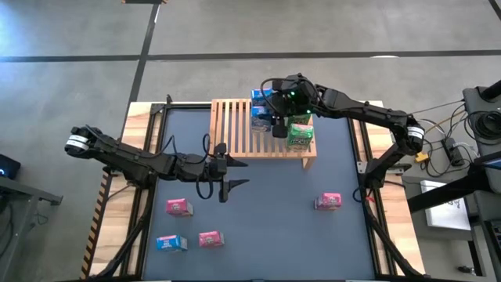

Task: Stack cereal on shelf
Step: Put the right blue cereal box on the shelf aligned with the other blue cereal box, then put the blue cereal box on the shelf aligned with the other blue cereal boxes

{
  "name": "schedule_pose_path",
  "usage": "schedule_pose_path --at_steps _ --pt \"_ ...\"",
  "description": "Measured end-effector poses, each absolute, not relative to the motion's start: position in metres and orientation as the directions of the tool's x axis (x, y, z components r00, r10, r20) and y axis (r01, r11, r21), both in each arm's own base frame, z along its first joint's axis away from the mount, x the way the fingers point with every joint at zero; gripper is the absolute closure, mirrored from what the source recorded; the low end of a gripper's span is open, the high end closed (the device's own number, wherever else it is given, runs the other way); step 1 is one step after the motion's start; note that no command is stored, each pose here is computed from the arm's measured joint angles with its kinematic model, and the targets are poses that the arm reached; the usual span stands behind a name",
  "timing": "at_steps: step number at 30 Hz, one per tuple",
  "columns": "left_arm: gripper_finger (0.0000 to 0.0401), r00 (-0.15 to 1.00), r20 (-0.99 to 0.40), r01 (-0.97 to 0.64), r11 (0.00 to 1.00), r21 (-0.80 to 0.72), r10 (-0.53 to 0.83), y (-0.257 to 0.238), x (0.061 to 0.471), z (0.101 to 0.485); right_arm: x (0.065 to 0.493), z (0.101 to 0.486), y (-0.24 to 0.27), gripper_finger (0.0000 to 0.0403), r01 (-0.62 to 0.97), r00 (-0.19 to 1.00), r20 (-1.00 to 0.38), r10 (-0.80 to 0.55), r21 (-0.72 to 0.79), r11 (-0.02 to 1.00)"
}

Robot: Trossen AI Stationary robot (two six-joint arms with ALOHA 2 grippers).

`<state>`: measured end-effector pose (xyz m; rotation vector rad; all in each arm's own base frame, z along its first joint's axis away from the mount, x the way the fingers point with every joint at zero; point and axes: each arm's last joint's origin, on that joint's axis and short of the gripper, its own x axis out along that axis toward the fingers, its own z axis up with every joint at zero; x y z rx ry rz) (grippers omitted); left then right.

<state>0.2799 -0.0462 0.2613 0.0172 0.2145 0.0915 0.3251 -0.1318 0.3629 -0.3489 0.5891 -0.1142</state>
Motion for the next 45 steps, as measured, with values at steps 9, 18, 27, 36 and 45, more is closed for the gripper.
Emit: schedule_pose_path --at_steps 9,18,27,36,45 --pt "0.0178 0.973 -0.212 -0.089 0.996 0.027 0.093 -0.046 0.280 0.261 0.324 0.362 -0.131 0.0227 0.012 0.819 -0.538 -0.200 -0.333 0.943" --pt "0.0178 0.973 -0.212 -0.089 0.996 0.027 0.093 -0.046 0.280 0.261 0.324 0.362 -0.131 0.0214 0.008 0.820 -0.538 -0.197 -0.334 0.943" --pt "0.0178 0.973 -0.212 -0.089 0.996 0.027 0.093 -0.046 0.280 0.261 0.324 0.361 -0.131 0.0170 0.013 0.819 -0.539 -0.197 -0.326 0.945" --pt "0.0178 0.973 -0.212 -0.089 0.996 0.027 0.093 -0.046 0.280 0.261 0.320 0.374 -0.129 0.0150 0.036 0.831 -0.517 -0.205 -0.317 0.948" --pt "0.0178 0.973 -0.212 -0.089 0.996 0.027 0.093 -0.046 0.280 0.261 0.315 0.389 -0.125 0.0150 0.041 0.834 -0.514 -0.200 -0.304 0.952"
